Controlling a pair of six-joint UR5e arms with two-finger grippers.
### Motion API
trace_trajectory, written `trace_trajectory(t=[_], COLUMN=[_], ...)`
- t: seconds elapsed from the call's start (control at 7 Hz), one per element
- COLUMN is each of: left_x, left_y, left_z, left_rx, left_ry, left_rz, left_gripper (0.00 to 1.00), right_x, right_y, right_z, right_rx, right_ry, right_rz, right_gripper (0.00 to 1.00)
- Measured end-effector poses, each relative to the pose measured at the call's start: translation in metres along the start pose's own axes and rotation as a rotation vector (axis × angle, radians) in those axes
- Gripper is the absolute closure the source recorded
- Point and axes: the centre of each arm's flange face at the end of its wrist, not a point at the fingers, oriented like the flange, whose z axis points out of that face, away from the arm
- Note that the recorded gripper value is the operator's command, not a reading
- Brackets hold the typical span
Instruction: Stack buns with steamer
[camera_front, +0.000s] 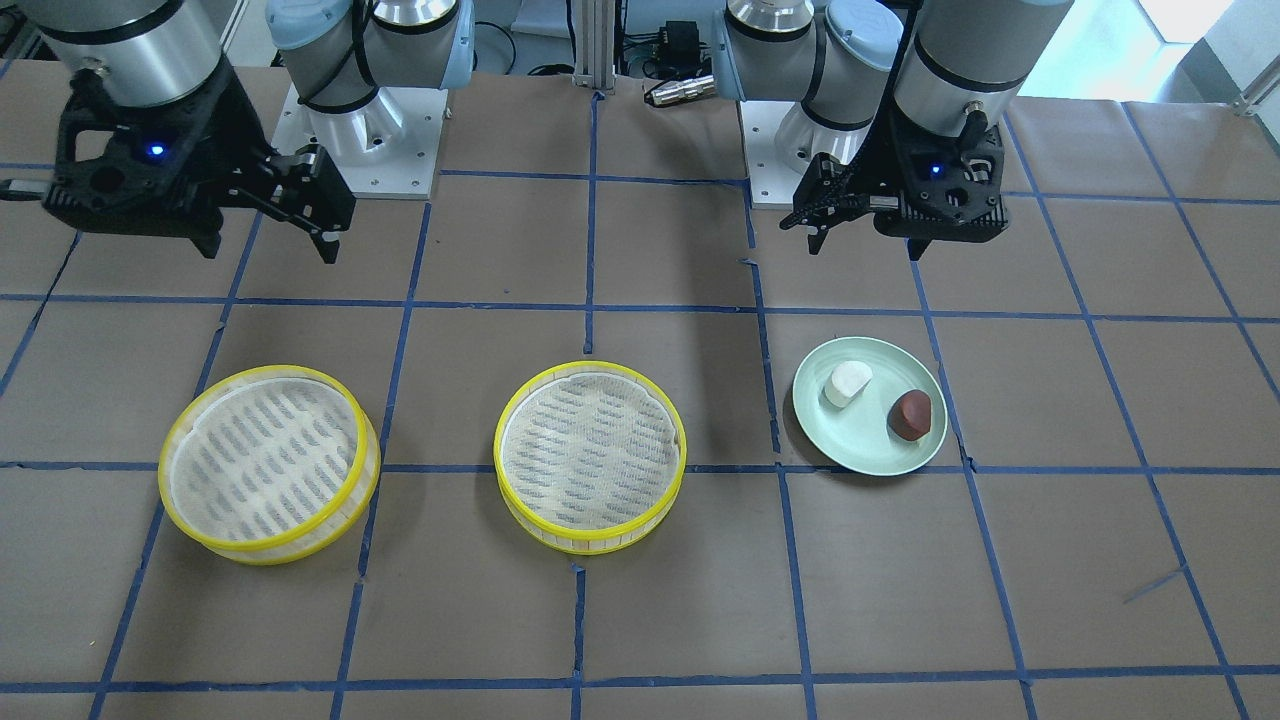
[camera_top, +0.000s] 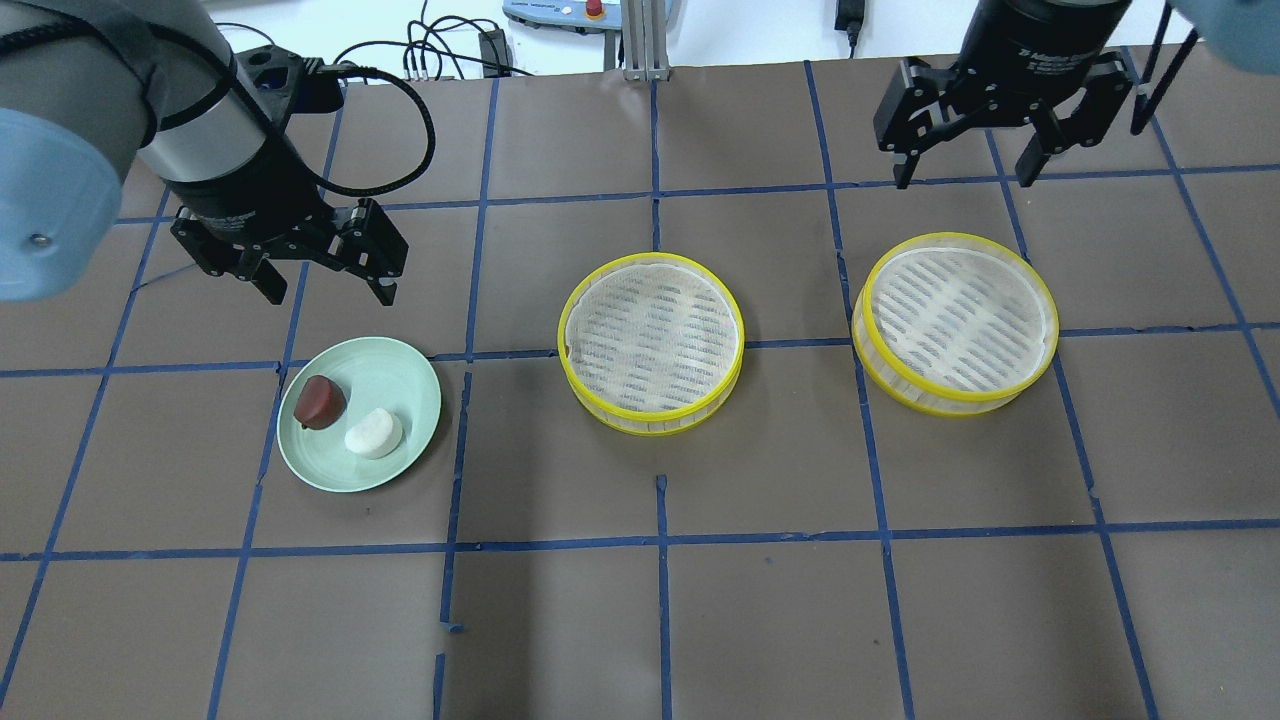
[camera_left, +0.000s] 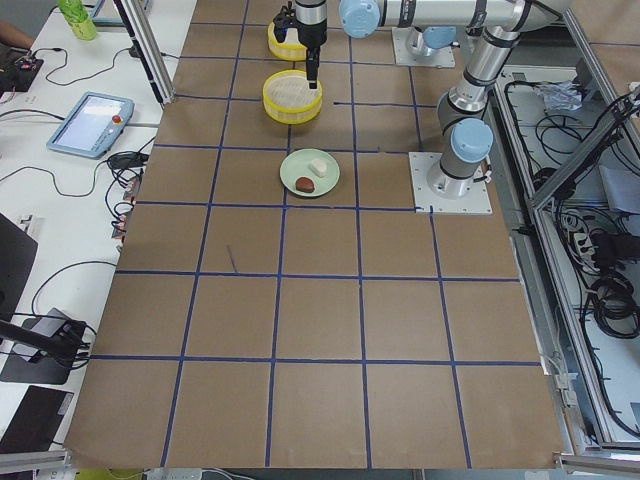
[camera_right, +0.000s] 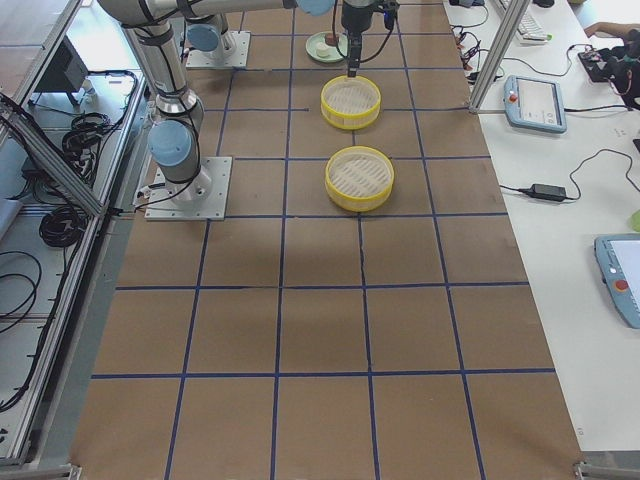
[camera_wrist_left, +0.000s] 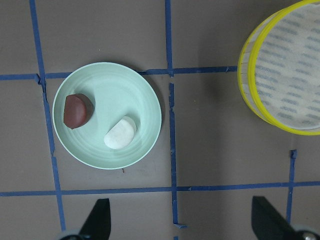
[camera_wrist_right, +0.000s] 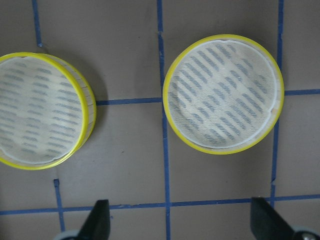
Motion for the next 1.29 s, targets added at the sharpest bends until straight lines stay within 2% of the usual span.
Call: trace_trajectory(t=[0.29,0.43,0.71,0.86,1.0,1.14,1.29], left_x=[-0.044,-0.061,-0.077,-0.08,-0.082,-0.084,-0.087], left_y=[-0.003,-0.005,-0.019,-0.028,-0.035,-0.038,-0.037], left_z=[0.026,0.043,0.097,0.132,0.169,0.208,0.237], left_rx=[-0.048,-0.08,-0.141,-0.151,-0.153,-0.166,-0.189], left_ry=[0.018,0.031,0.053,0.056,0.053,0.033,0.008], left_rz=[0.043,0.067,0.076,0.077,0.078,0.08,0.081], left_gripper=[0.0,0.0,0.02,0.02,0.02,0.02,0.18], right_x=[0.082,0.123,0.174,0.189,0.201,0.206,0.207], right_y=[-0.019,-0.03,-0.05,-0.061,-0.071,-0.076,-0.076], right_z=[0.029,0.061,0.149,0.201,0.244,0.28,0.3], right_rx=[-0.044,-0.062,-0.08,-0.096,-0.104,-0.113,-0.117], right_ry=[-0.002,-0.012,-0.019,-0.014,-0.01,-0.014,-0.019], right_rz=[0.022,-0.013,-0.06,-0.062,-0.057,-0.052,-0.05], right_gripper=[0.1,0.17,0.23,0.26,0.33,0.47,0.75])
